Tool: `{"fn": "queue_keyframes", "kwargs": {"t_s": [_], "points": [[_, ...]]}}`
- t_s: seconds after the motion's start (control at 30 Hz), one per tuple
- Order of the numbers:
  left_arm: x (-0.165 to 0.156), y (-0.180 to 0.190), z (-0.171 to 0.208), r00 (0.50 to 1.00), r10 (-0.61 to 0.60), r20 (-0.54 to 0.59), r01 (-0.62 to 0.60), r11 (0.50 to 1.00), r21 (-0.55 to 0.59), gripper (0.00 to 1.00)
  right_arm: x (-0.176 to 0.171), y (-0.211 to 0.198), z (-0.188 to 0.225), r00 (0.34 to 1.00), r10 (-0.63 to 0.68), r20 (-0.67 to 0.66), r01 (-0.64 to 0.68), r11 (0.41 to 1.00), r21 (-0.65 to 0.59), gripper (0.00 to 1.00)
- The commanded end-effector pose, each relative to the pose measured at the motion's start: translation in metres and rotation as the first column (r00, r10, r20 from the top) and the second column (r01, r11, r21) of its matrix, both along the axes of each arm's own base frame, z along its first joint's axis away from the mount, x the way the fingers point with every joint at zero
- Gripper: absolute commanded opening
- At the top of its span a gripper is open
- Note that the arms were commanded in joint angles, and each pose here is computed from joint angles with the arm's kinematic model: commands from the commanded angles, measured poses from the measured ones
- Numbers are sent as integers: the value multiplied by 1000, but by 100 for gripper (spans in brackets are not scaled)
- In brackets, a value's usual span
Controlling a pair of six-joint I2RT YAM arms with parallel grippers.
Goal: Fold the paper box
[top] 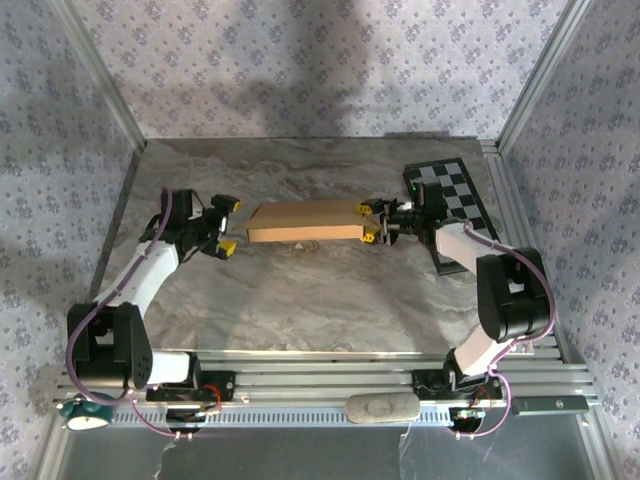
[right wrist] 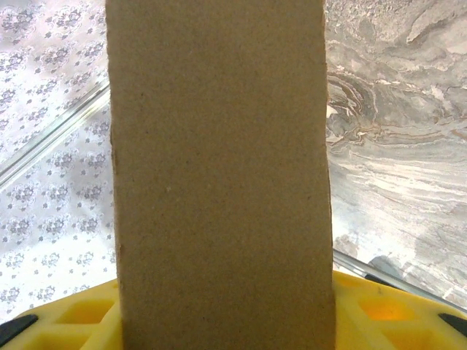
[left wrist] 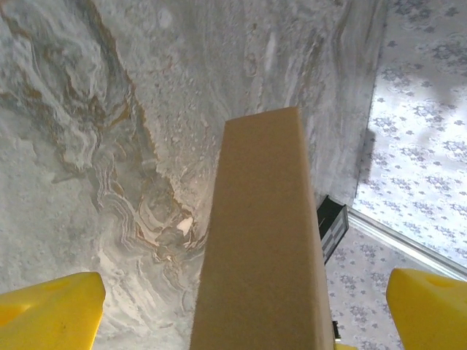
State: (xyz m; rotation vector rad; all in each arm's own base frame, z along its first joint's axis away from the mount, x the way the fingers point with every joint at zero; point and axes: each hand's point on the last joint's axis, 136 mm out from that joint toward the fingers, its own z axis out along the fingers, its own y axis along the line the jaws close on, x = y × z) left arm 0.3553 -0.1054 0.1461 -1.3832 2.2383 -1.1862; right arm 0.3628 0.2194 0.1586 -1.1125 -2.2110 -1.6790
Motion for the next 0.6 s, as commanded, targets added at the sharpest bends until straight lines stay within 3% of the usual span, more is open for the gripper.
{"fn": "queue_keyframes", "kwargs": {"t_s": [0.0, 0.17, 0.47, 0.57], "points": [[-3, -16, -3, 993, 29, -115, -43, 992, -119, 99, 0, 1, 13, 1000, 15, -3, -15, 999, 33, 53], [-2, -32, -19, 975, 10, -223, -59, 975, -212, 99, -2, 1, 10, 1000, 17, -13, -17, 999, 30, 52], [9, -43, -17, 970, 42, -241, -111, 954, -279, 99, -8, 1, 1, 1000, 18, -26, -17, 1000, 21, 52], [10, -46, -18, 969, 52, -240, -124, 947, -297, 94, -8, 1, -2, 999, 17, -30, -16, 1000, 18, 52]]}}
